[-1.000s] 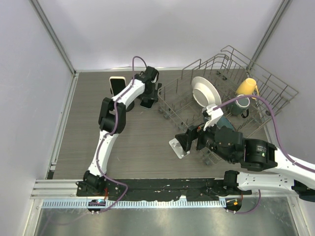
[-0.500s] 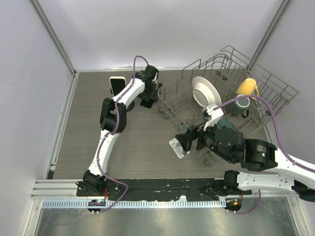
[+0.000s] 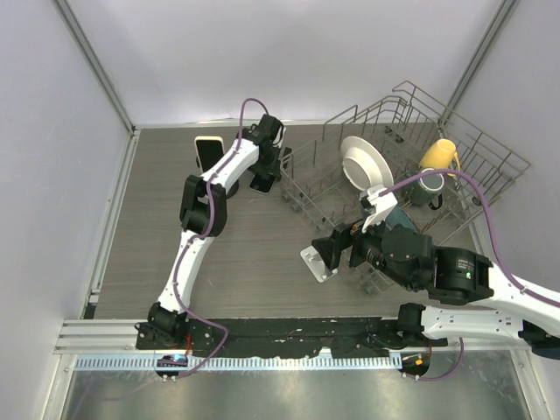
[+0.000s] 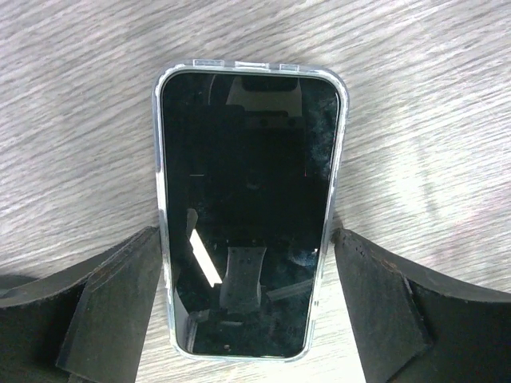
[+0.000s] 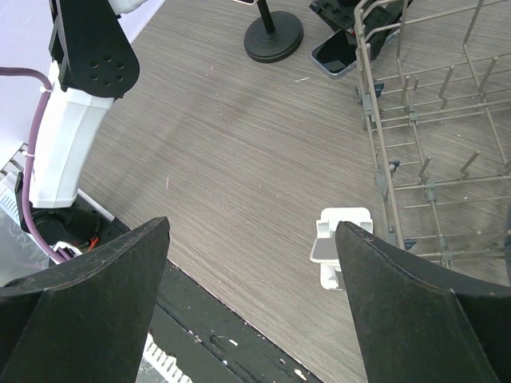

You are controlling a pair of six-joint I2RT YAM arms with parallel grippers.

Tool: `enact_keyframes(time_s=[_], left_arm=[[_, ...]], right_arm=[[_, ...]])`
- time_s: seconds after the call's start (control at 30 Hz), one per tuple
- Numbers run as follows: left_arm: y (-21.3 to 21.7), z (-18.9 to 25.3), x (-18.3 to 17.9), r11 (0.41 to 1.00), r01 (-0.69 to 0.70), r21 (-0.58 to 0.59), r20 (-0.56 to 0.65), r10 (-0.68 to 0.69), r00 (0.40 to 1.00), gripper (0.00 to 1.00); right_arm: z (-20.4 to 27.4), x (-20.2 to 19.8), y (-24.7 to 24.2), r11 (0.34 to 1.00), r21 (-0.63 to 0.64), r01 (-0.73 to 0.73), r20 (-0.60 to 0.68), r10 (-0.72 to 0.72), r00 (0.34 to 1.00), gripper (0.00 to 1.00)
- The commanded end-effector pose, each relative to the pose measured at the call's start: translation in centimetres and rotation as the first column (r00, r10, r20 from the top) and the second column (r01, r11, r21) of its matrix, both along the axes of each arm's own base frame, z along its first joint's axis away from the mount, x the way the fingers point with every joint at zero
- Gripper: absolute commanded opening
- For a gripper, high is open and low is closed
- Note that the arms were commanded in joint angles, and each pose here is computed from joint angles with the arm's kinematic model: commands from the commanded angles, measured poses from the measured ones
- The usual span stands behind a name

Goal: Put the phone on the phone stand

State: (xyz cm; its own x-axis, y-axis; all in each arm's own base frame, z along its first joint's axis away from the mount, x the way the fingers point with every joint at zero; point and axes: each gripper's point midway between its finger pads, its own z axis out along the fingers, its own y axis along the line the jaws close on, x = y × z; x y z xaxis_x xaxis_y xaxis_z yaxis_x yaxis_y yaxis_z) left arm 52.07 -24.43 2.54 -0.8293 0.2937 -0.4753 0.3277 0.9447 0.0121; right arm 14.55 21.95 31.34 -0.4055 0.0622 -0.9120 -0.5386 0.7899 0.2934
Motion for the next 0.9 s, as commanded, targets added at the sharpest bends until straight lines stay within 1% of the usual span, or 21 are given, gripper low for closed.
enact_keyframes(time_s=[0.0, 0.07, 0.13, 0.17, 0.2, 0.27, 0.3, 0.33, 0.37, 0.4, 0.43, 0.63, 0.87], left_arm=[[-0.1, -2.4, -0.3, 0.998, 0.052, 0.036, -0.033, -0.051, 0.998, 0.89], [-0.3, -2.9, -0.7, 0.998, 0.065, 0.026, -0.052, -0.064, 0.997, 0.87], [-0.3, -3.2, -0.9, 0.997, 0.069, 0.025, -0.063, -0.068, 0.996, 0.82], [-0.2, -3.4, -1.1, 0.997, 0.070, 0.029, -0.073, -0.067, 0.995, 0.78], [-0.2, -3.4, -1.2, 0.997, 0.069, 0.031, -0.074, -0.067, 0.995, 0.66], [-0.2, -3.3, -1.2, 0.997, 0.065, 0.029, -0.073, -0.063, 0.995, 0.54], [-0.1, -3.2, -1.2, 0.998, 0.062, 0.031, -0.072, -0.060, 0.996, 0.43], [-0.1, -2.6, -1.0, 0.998, 0.061, 0.029, -0.060, -0.059, 0.996, 0.38], [0.1, -2.3, -0.8, 0.998, 0.053, 0.031, -0.053, -0.052, 0.997, 0.28], [0.3, -1.9, -0.6, 0.998, 0.045, 0.032, -0.045, -0.043, 0.998, 0.02], [0.3, -1.3, -0.4, 0.999, 0.039, 0.030, -0.030, -0.038, 0.999, 0.00], [0.9, 1.5, 0.9, 1.000, -0.001, 0.026, 0.045, -0.001, 0.999, 0.00], [0.5, 7.8, 3.3, 0.995, -0.049, -0.083, 0.194, 0.064, 0.979, 0.00]], right_arm=[[1.8, 0.1, 0.2, 0.998, 0.060, 0.006, 0.013, -0.007, 1.000, 0.90], [1.9, 0.1, 0.1, 0.998, 0.066, 0.010, 0.014, -0.011, 1.000, 0.90], [1.9, 0.1, 0.1, 0.998, 0.064, 0.010, 0.013, -0.011, 1.000, 0.90], [1.9, 0.1, 0.1, 0.998, 0.065, 0.009, 0.012, -0.010, 1.000, 0.90], [1.9, 0.1, 0.1, 0.998, 0.067, 0.010, 0.013, -0.011, 1.000, 0.90], [1.9, 0.2, 0.1, 0.998, 0.064, 0.012, 0.012, -0.012, 1.000, 0.91], [1.9, 0.2, 0.1, 0.998, 0.065, 0.012, 0.013, -0.012, 1.000, 0.90], [1.9, 0.1, 0.2, 0.998, 0.066, 0.009, 0.012, -0.010, 1.000, 0.90], [1.9, 0.2, 0.2, 0.998, 0.064, 0.008, 0.013, -0.009, 1.000, 0.90], [2.0, 0.1, 0.2, 0.998, 0.069, 0.007, 0.012, -0.008, 1.000, 0.90], [2.1, 0.1, 0.2, 0.997, 0.073, 0.008, 0.012, -0.008, 1.000, 0.90], [2.1, 0.1, 0.1, 0.997, 0.076, 0.009, 0.009, -0.010, 1.000, 0.91], [2.0, 0.1, 0.1, 0.997, 0.074, 0.010, 0.009, -0.011, 1.000, 0.90]])
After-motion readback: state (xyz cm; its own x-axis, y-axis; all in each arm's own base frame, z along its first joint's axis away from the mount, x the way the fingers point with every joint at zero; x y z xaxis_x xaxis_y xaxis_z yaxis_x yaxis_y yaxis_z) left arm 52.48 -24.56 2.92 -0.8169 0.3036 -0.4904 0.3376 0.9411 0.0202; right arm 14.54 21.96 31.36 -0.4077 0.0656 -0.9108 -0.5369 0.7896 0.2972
